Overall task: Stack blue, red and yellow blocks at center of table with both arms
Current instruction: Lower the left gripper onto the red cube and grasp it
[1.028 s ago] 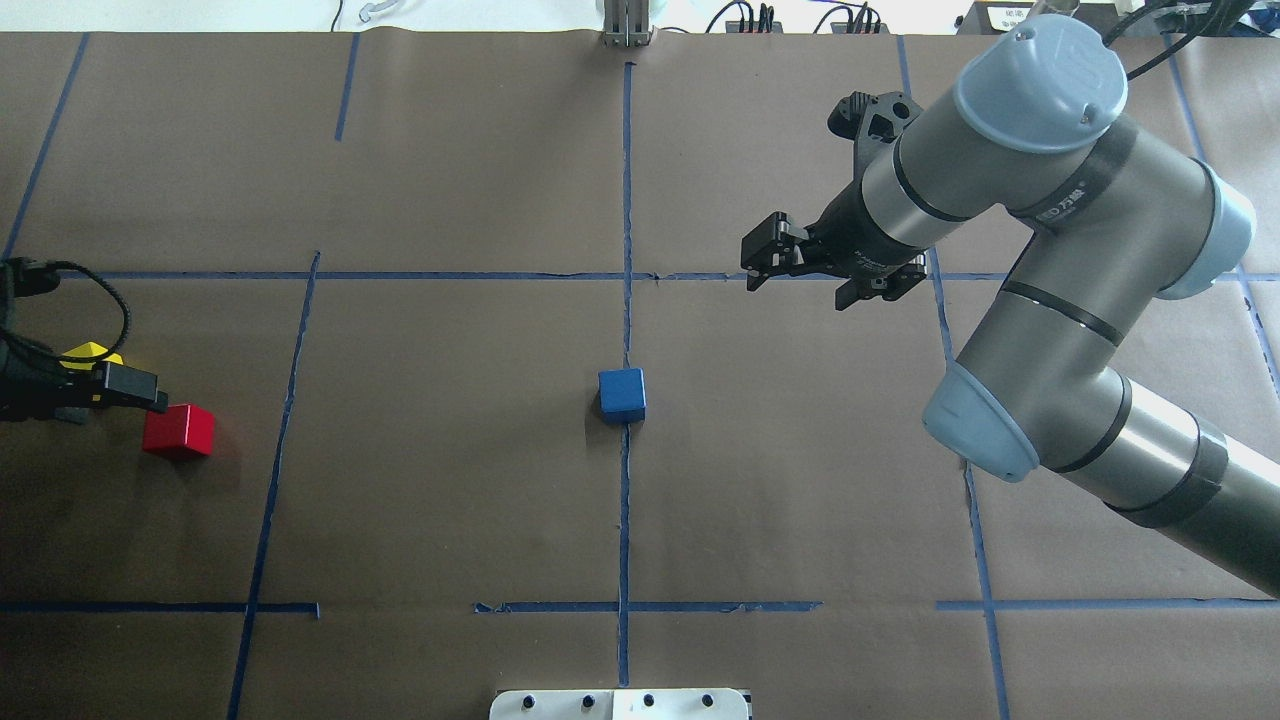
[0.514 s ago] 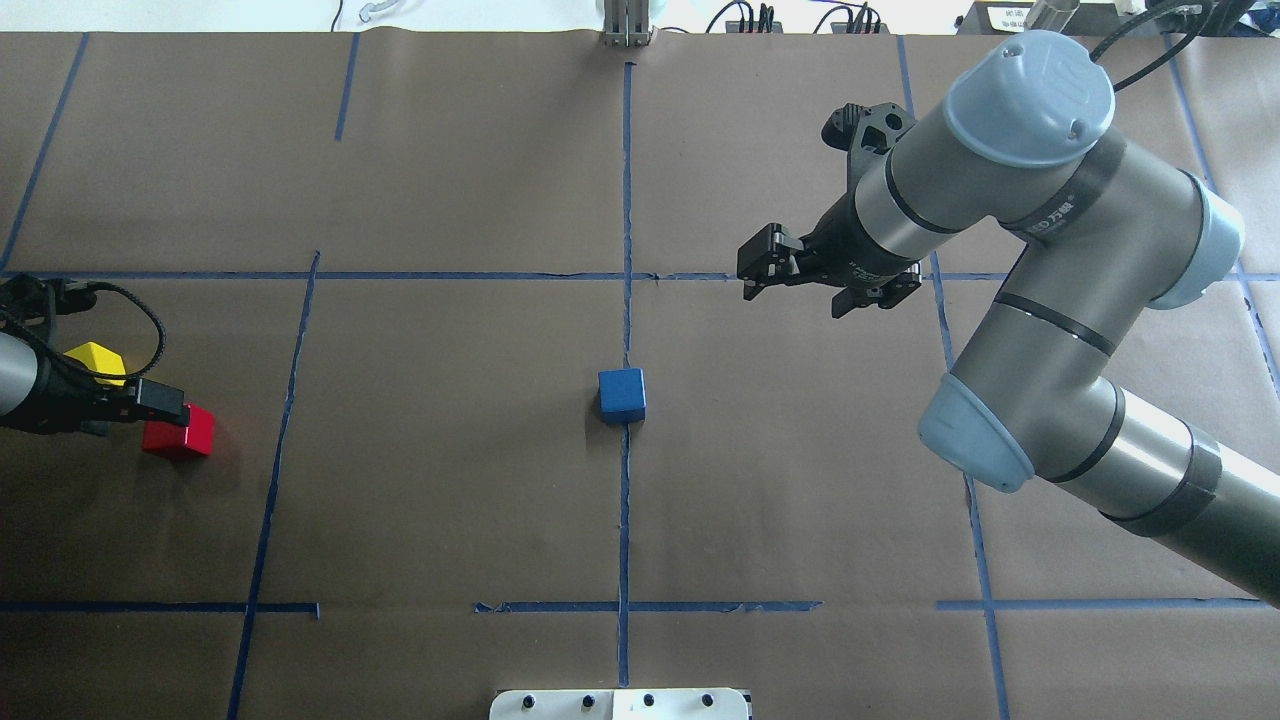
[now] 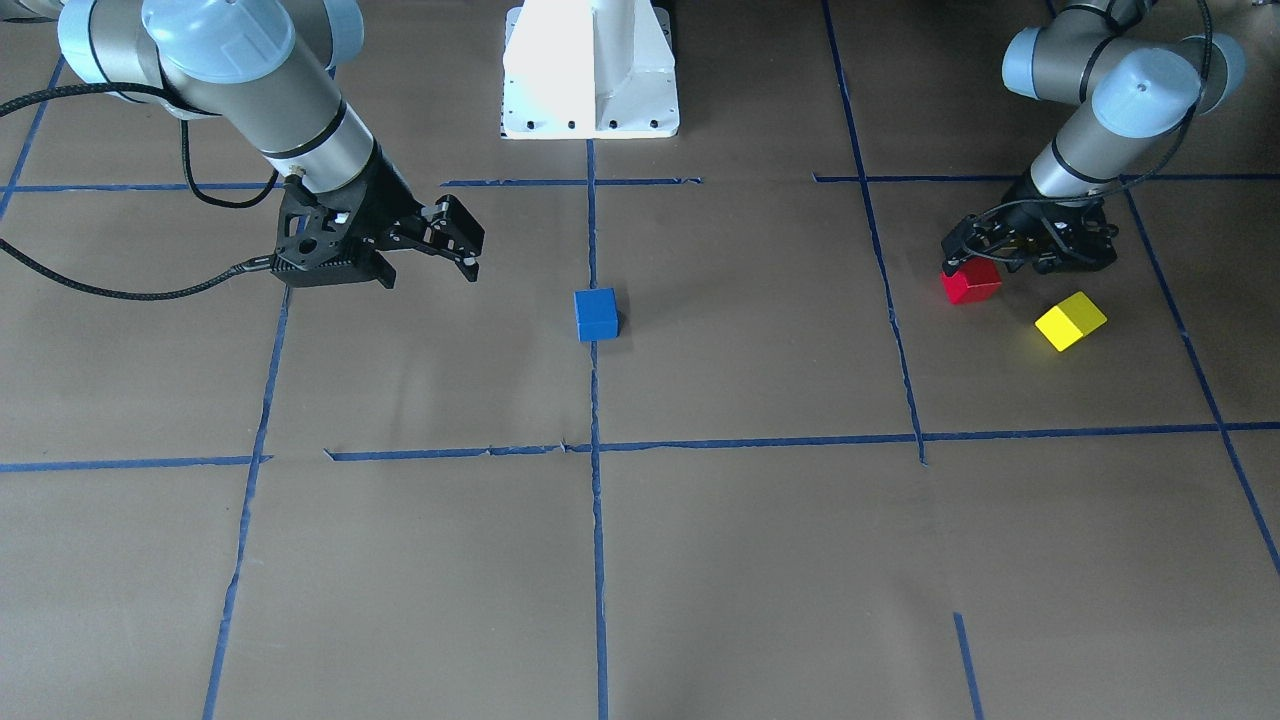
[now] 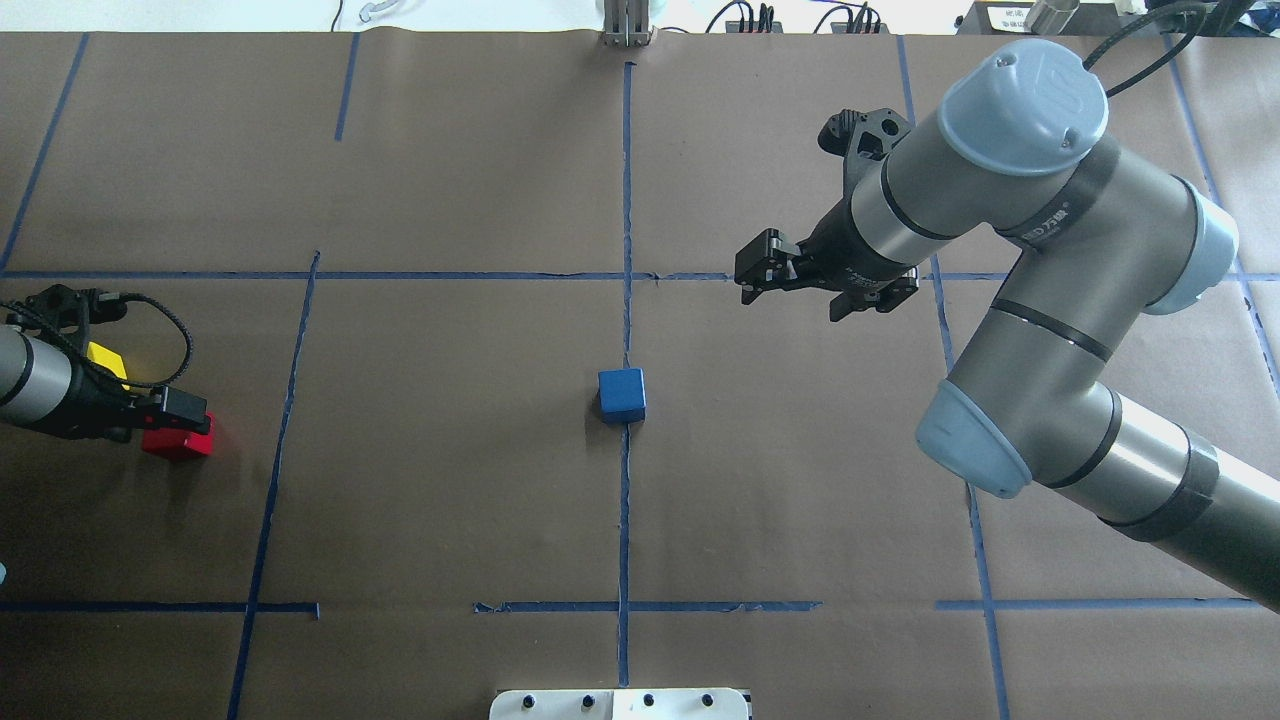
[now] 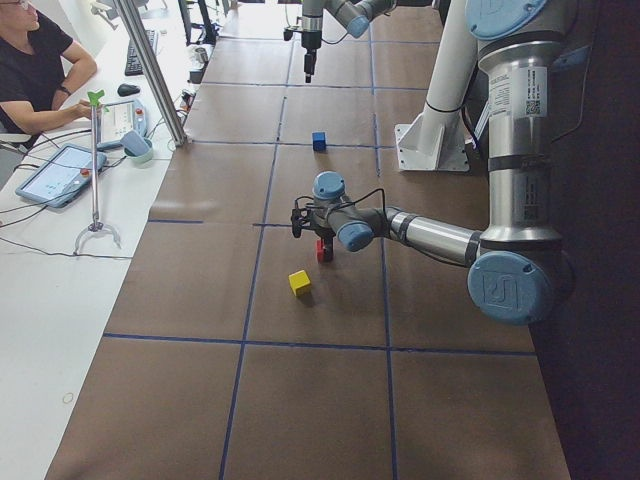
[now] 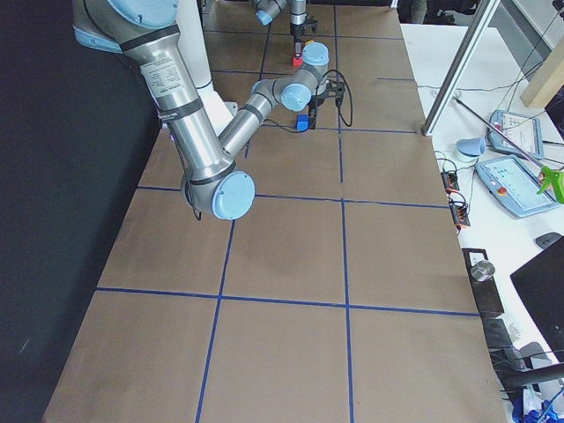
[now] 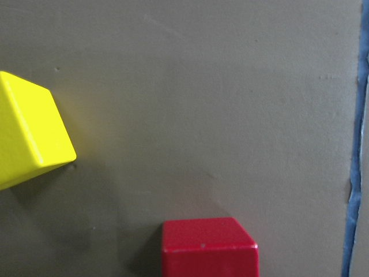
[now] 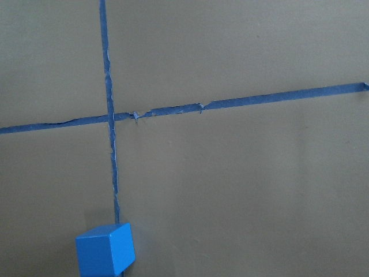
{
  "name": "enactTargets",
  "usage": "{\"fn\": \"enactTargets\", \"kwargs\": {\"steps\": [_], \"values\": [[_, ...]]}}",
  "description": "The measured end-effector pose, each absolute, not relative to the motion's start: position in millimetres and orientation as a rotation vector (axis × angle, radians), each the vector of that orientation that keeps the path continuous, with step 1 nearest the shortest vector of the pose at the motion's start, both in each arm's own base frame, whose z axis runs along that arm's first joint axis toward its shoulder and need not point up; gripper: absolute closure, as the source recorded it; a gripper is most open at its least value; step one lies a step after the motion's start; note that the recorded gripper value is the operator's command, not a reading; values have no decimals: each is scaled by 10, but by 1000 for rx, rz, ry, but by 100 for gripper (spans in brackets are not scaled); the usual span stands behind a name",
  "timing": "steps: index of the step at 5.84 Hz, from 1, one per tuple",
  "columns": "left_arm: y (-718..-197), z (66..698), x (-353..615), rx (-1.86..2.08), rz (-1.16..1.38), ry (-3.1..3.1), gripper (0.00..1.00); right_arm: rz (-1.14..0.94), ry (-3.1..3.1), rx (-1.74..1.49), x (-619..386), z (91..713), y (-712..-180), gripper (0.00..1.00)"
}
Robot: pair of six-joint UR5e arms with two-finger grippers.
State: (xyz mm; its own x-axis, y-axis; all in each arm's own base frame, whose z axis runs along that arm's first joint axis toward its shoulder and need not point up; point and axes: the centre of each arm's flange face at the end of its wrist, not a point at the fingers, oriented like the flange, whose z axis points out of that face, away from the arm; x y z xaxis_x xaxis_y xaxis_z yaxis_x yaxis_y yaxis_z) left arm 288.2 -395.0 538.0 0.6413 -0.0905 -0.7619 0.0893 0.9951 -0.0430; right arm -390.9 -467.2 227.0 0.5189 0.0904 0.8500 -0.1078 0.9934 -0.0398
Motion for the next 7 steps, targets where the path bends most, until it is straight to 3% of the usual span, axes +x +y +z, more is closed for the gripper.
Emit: {"fn": "enactTargets", "kwargs": {"steps": [3,4,5,7], "values": [[-3992,5443,2973,-10,-99,859,18,115,-1007,24,-3987,2300,-4622,0],[-4007,5461,2996,-11,-97,857,65,115,-1006,28,-3998,2302,-4613,0],[-4020,5453,3012,-9,-95,858,100,115,-1005,30,-3999,2301,-4612,0],[-4091,5192,3088,21,-82,896,100,115,-1008,34,-3984,2288,-4607,0]]}}
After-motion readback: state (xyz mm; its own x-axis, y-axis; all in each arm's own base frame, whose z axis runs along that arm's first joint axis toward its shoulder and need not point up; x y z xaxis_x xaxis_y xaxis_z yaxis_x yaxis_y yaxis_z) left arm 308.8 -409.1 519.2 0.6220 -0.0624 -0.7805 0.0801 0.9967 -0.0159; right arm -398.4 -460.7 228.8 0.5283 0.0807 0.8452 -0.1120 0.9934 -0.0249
